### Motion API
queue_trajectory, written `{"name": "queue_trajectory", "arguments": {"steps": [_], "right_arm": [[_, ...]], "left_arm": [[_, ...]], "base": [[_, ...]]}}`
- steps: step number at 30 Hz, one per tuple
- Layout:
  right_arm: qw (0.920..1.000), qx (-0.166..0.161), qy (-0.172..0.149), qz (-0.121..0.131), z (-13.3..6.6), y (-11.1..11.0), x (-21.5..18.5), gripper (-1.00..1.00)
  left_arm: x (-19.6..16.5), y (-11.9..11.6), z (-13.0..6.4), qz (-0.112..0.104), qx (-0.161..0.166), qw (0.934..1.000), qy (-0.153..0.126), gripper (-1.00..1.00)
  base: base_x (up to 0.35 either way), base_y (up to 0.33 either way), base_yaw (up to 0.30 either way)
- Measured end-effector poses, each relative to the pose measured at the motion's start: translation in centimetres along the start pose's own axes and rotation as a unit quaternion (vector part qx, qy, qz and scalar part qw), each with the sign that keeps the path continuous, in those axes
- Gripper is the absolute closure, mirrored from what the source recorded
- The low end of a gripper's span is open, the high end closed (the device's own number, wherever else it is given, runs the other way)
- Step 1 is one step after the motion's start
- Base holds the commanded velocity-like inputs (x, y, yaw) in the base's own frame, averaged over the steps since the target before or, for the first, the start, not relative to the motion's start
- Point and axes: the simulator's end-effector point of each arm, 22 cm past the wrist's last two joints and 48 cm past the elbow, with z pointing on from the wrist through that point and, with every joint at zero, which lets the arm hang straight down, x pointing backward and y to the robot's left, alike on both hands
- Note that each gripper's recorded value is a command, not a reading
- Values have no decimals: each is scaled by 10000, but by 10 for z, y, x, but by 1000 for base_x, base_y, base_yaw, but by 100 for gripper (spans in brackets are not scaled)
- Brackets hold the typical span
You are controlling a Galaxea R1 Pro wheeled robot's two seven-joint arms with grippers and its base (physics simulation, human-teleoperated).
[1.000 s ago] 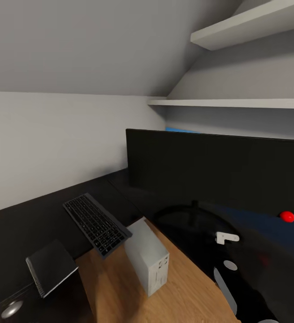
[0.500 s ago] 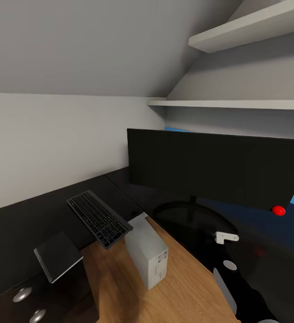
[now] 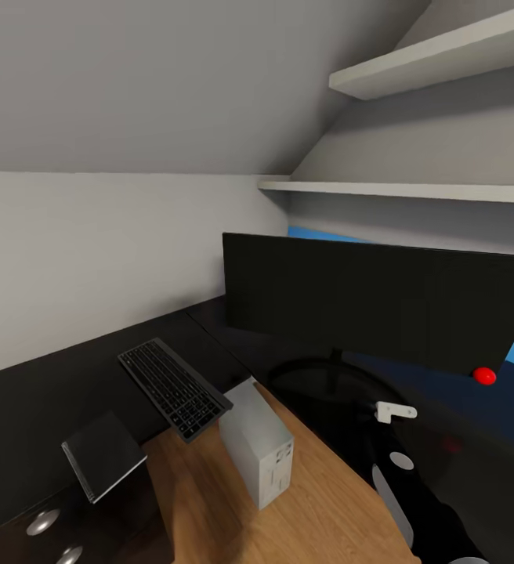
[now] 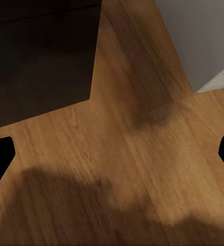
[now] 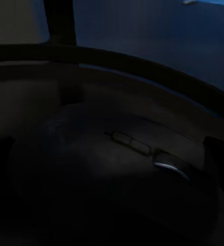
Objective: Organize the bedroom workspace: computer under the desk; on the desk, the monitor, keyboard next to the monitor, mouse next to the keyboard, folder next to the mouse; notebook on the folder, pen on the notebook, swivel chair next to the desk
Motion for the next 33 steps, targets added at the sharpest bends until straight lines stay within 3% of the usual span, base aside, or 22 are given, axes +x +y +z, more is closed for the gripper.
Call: {"name": "queue_trajectory", "arguments": {"steps": [6,14,28,33], "right_arm": [[10000,-46,-54,65,-4,7,-16,100],[9997,-135,-60,212,-11,27,-31,100],[9994,-155,-124,269,-17,30,-61,100],[9996,-164,2,247,-19,31,-64,100]], "left_arm": [[-8,-2,-7,3,1,10000,1,-100],[-16,-4,-17,12,-1,10000,15,-100],[-29,-6,-33,15,-32,10000,51,-100],[-33,-6,-39,13,-45,10000,70,-100]], "base": [[0,0,44],[0,0,221],[0,0,261],[0,0,183]]}}
